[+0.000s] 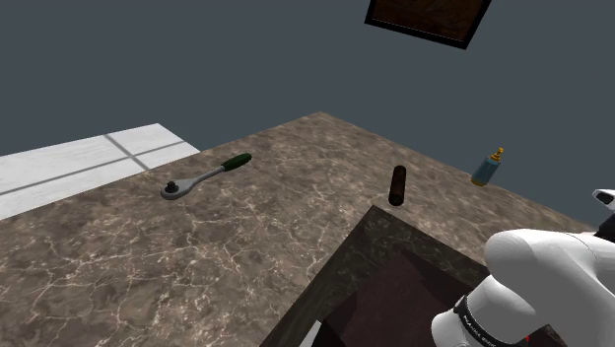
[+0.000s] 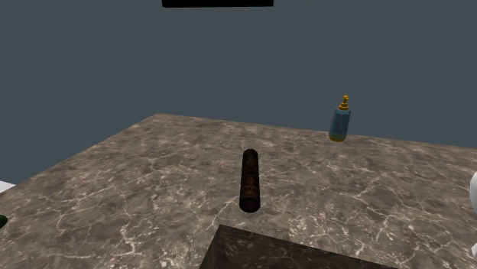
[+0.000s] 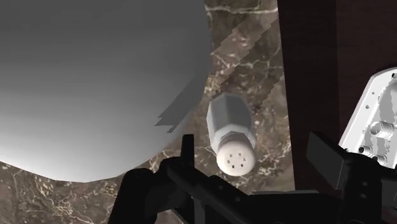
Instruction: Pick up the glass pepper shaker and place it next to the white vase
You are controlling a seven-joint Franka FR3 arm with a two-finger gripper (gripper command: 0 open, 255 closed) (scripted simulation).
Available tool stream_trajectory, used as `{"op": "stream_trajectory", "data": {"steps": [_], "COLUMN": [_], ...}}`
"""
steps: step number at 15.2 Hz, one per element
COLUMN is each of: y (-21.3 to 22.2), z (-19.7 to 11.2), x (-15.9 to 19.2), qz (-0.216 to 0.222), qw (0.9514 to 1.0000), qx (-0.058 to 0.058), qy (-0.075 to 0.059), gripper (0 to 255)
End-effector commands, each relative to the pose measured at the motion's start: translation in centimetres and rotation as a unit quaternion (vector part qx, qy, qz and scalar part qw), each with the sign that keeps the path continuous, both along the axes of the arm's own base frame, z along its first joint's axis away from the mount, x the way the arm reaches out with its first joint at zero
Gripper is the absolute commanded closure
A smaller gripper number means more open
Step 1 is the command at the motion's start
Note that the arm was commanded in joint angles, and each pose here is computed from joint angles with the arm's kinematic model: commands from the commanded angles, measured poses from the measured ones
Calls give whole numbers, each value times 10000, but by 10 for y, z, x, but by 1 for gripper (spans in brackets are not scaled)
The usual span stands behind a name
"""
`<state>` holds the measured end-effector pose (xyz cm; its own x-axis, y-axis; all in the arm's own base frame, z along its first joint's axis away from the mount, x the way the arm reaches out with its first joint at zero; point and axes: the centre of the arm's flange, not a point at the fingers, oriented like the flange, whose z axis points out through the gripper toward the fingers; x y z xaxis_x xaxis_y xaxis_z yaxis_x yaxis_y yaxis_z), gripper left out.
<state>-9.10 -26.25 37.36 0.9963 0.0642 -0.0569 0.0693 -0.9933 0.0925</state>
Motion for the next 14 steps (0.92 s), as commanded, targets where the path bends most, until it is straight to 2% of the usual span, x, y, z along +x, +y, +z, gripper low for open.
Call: {"op": "stream_trajectory", "data": {"steps": [1,2,6,14], "y": [0,0,4,4], "z": [0,0,50,50], "x": [0,0,3,3], "qz": [-5,-5,-5,-5], "qw": [10000,10000,10000,10000], "qx": [-1,-1,-1,-1], "qy": [3,2,2,2], "gripper": [0,0,0,0]}}
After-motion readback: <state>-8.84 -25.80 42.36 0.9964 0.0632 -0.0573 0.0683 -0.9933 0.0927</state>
